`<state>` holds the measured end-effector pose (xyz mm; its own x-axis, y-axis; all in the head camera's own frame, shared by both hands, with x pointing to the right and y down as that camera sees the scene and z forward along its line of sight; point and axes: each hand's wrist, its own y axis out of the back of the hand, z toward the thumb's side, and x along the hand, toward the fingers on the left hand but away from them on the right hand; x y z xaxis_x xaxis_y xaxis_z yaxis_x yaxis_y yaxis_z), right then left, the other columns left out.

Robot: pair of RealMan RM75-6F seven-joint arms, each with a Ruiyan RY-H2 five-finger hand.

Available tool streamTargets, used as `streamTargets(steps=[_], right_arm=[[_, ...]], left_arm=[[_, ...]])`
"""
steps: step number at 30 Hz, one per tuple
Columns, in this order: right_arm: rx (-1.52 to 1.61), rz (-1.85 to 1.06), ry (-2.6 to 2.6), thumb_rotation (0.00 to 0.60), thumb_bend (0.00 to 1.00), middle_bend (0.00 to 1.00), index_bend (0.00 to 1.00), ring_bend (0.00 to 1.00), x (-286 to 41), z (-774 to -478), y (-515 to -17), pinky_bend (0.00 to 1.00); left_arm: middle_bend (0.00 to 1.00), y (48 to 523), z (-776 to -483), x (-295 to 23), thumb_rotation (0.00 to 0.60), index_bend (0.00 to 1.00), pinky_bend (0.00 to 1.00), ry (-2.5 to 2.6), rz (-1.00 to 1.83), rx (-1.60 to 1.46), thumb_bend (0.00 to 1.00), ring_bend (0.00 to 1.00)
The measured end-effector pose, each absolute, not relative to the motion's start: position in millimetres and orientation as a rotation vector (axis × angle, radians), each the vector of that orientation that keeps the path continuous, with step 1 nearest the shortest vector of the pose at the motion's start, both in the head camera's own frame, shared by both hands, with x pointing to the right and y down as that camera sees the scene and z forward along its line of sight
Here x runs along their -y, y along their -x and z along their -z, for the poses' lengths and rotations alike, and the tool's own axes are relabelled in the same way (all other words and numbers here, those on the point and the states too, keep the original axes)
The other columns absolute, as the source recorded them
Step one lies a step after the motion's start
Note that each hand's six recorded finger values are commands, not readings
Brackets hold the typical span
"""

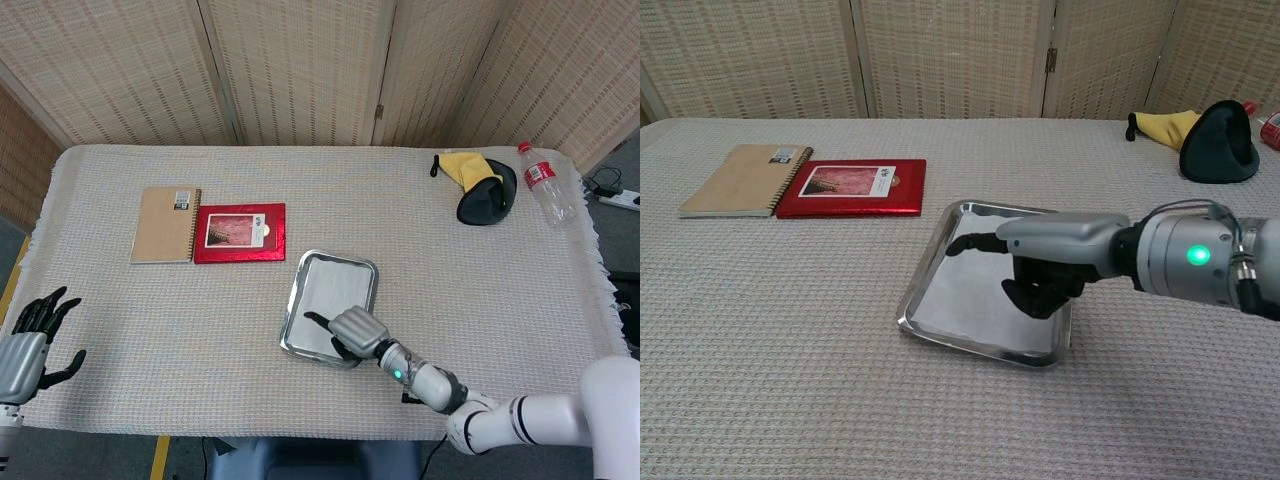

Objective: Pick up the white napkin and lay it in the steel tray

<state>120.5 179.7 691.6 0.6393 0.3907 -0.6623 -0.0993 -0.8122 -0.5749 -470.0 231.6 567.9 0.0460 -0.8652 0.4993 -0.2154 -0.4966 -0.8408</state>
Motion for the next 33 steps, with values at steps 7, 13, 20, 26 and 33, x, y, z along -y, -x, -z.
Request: streamTargets(steps=[7, 13, 20, 26, 33], right_arm=[[0.570, -1.083, 2.091, 0.600, 0.82, 0.14, 0.00, 0.29, -159.8, -660.1, -187.7, 0.33], [0.868, -1.088, 1.817, 0.600, 0.74, 0.05, 0.00, 0.17, -163.0, -618.1, -276.2, 0.14], [0.855, -1.317, 1.545, 0.600, 0.68, 0.00, 0.00, 0.00, -210.0, -577.5, -386.0, 0.00], [0.887, -1.336, 1.500, 0.600, 0.65, 0.00, 0.00, 0.00, -226.4, -551.2, -404.7, 0.00], [0.859, -1.389, 1.548, 0.600, 0.65, 0.00, 0.00, 0.00, -231.3, -552.8, -409.4, 0.00]], left_arm=[[0.00, 466.0, -568.8, -232.9, 0.600, 0.13, 0.00, 1.758, 1.477, -1.069, 0.42, 0.00], [0.00, 461.4, -570.0, -233.7, 0.600, 0.04, 0.00, 1.744, 1.456, -1.051, 0.42, 0.00], [0.00, 455.1, -571.3, -235.6, 0.600, 0.03, 0.00, 1.719, 1.442, -1.023, 0.42, 0.00], [0.00, 451.5, -577.3, -237.3, 0.600, 0.03, 0.00, 1.709, 1.464, -0.988, 0.42, 0.00], [0.00, 449.9, -579.0, -239.4, 0.600, 0.03, 0.00, 1.705, 1.476, -0.971, 0.42, 0.00]])
